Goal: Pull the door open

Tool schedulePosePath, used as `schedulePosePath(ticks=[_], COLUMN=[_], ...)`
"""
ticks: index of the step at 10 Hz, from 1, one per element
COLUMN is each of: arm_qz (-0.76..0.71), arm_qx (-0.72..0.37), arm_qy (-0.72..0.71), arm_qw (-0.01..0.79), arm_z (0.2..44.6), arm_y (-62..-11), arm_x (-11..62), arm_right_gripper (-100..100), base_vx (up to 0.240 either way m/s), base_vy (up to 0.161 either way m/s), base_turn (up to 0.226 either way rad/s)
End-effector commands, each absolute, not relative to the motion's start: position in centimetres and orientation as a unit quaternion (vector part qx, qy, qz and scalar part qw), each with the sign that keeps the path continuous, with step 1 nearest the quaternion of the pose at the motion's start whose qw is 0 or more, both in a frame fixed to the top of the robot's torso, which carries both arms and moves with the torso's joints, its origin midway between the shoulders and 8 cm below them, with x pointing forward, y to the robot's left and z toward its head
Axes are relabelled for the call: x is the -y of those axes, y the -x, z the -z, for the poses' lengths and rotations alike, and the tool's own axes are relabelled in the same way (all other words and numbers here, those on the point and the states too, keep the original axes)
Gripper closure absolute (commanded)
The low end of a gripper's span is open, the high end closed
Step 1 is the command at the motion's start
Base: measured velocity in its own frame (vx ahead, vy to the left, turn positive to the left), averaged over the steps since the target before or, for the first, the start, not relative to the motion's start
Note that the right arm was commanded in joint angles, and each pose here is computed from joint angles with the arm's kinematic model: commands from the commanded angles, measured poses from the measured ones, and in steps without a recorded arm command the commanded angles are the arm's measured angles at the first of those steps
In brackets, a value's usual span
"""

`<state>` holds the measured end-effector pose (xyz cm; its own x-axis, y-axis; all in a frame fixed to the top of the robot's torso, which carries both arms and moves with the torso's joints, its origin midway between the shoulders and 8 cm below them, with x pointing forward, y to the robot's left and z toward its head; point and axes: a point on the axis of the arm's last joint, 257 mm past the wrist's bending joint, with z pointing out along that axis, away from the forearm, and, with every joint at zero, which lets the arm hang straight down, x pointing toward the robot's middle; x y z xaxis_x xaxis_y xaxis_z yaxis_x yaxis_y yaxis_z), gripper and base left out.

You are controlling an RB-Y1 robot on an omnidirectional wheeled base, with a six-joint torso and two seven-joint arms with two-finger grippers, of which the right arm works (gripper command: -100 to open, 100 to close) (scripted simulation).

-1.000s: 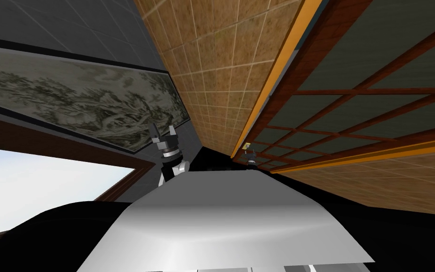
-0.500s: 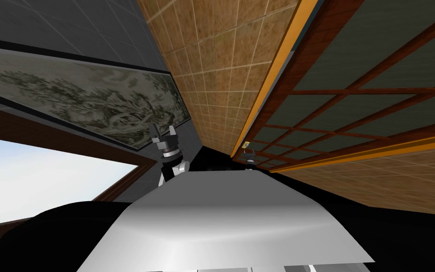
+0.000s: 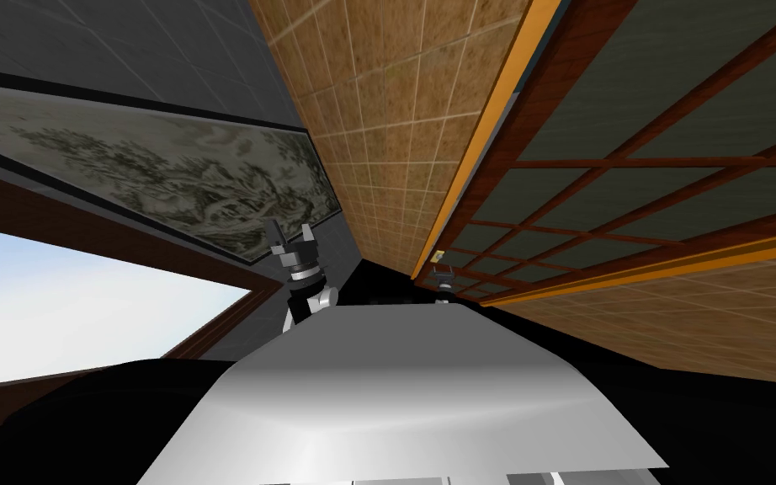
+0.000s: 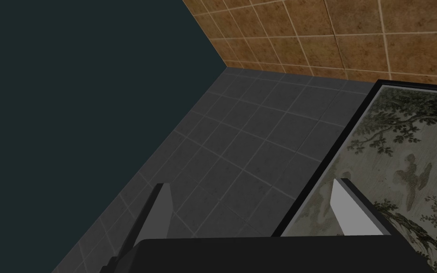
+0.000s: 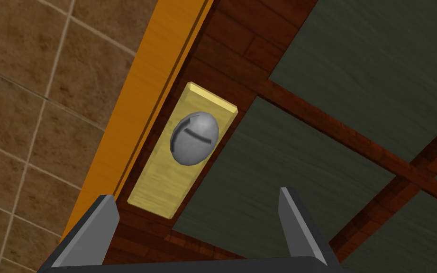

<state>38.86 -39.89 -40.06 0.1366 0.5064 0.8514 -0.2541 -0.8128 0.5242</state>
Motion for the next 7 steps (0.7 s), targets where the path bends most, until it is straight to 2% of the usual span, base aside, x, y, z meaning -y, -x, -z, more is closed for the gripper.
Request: schedulePosePath(ticks=[1,7], arm_qz=[-0.655,-0.677], arm_qx=[-0.078,-0.006], arm_qy=[-0.697,-0.704], arm_qw=[0.281,0.216], arm_z=[40.1,40.1], arm_y=[-38.9,-39.5], arm_x=[39.7,38.7], arm_right_gripper=[-100,-100], base_vx=[-0.035,-0.041], base_vy=[-0.008,-0.007], base_turn=[0.007,0.011])
